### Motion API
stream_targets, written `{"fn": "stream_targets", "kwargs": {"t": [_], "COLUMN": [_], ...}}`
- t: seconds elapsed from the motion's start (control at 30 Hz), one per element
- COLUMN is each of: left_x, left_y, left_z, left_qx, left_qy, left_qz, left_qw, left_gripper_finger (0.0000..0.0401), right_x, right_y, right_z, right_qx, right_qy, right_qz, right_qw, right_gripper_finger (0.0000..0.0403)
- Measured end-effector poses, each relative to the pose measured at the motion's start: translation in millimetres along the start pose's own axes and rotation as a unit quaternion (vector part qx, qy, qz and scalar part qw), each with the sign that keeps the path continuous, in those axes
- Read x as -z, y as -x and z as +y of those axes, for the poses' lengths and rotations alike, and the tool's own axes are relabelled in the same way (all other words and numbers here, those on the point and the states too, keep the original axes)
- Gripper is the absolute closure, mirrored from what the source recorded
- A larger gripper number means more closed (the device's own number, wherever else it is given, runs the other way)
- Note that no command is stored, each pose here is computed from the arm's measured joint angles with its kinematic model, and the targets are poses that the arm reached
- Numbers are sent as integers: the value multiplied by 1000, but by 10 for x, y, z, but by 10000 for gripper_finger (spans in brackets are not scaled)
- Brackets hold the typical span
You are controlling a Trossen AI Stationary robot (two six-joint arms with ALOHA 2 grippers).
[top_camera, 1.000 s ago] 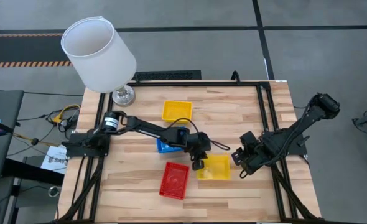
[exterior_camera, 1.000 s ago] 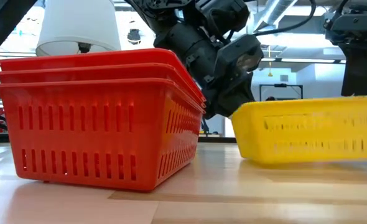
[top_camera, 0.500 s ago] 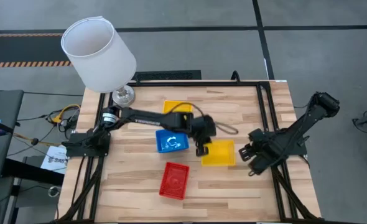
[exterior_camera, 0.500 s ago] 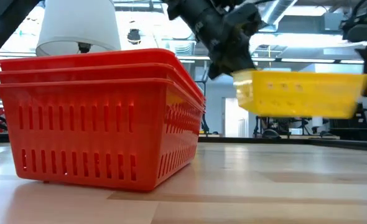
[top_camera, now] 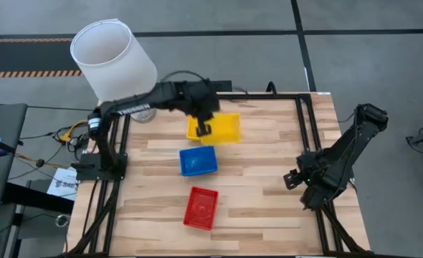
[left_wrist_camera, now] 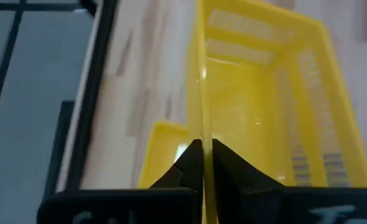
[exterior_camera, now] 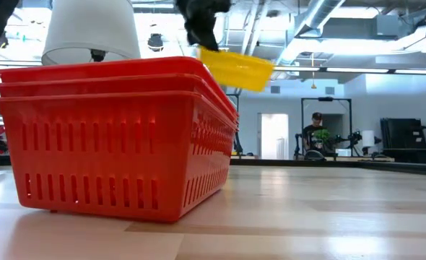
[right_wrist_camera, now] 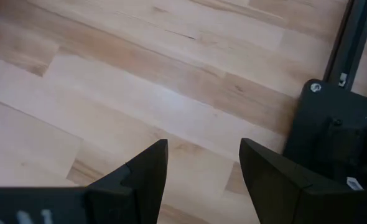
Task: Stack baskets by color
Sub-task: Stack the bottom yellow bin on top of the top yellow bin
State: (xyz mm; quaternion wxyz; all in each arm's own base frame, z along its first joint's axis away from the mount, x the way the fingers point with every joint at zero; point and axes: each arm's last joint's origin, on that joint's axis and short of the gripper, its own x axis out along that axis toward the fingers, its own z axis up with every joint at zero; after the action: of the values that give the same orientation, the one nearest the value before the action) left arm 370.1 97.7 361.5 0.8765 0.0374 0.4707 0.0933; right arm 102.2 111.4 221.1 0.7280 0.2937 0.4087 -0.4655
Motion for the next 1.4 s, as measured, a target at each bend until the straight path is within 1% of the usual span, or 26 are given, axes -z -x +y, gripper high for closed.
{"fn": "stream_targets", "kwargs": {"t": [0.1, 0.17, 0.27, 0.33, 0.43, 0.53, 0.63, 0.8, 0.97, 1.17, 1.3, 1.4], "left_x": [133, 262, 476, 589, 777, 907, 995, 1069, 1169, 1225, 1219, 1219], "left_y": [23, -60, -244, -337, -444, -531, -601, -780, -871, -901, -903, -903], "left_z": [271, 430, 646, 780, 954, 1076, 1116, 1079, 1010, 985, 989, 989], "left_qx": [6, 13, 16, 28, 58, 63, 71, 84, 108, 116, 114, 114], "left_qy": [4, 4, -12, -16, 3, 14, 6, -6, -5, -13, -20, -23], "left_qz": [1, 15, 40, 37, 33, 26, 22, -1, 11, 23, 19, 18], "left_qw": [1000, 1000, 999, 999, 998, 998, 997, 996, 994, 993, 993, 993], "left_gripper_finger": [401, 401, 401, 401, 401, 401, 401, 401, 401, 401, 389, 369], "right_x": [-3, -3, -1, 1, 2, 0, 0, 2, 4, 3, 6, 6], "right_y": [-1, -1, -1, -1, -1, 0, 0, 0, -1, -1, -1, 0], "right_z": [-2, 0, 3, 5, 7, 5, 6, 8, 11, 10, 15, 14], "right_qx": [1, 0, -1, -2, -3, -2, -3, -4, -5, -5, -7, -7], "right_qy": [0, -1, -2, -2, -3, -2, -2, -3, -3, -3, -4, -4], "right_qz": [-1, -1, 0, 1, 1, 0, 0, 0, 1, 1, 3, 3], "right_qw": [1000, 1000, 1000, 1000, 1000, 1000, 1000, 1000, 1000, 1000, 1000, 1000], "right_gripper_finger": [179, 179, 179, 179, 179, 179, 179, 179, 179, 179, 179, 179]}}
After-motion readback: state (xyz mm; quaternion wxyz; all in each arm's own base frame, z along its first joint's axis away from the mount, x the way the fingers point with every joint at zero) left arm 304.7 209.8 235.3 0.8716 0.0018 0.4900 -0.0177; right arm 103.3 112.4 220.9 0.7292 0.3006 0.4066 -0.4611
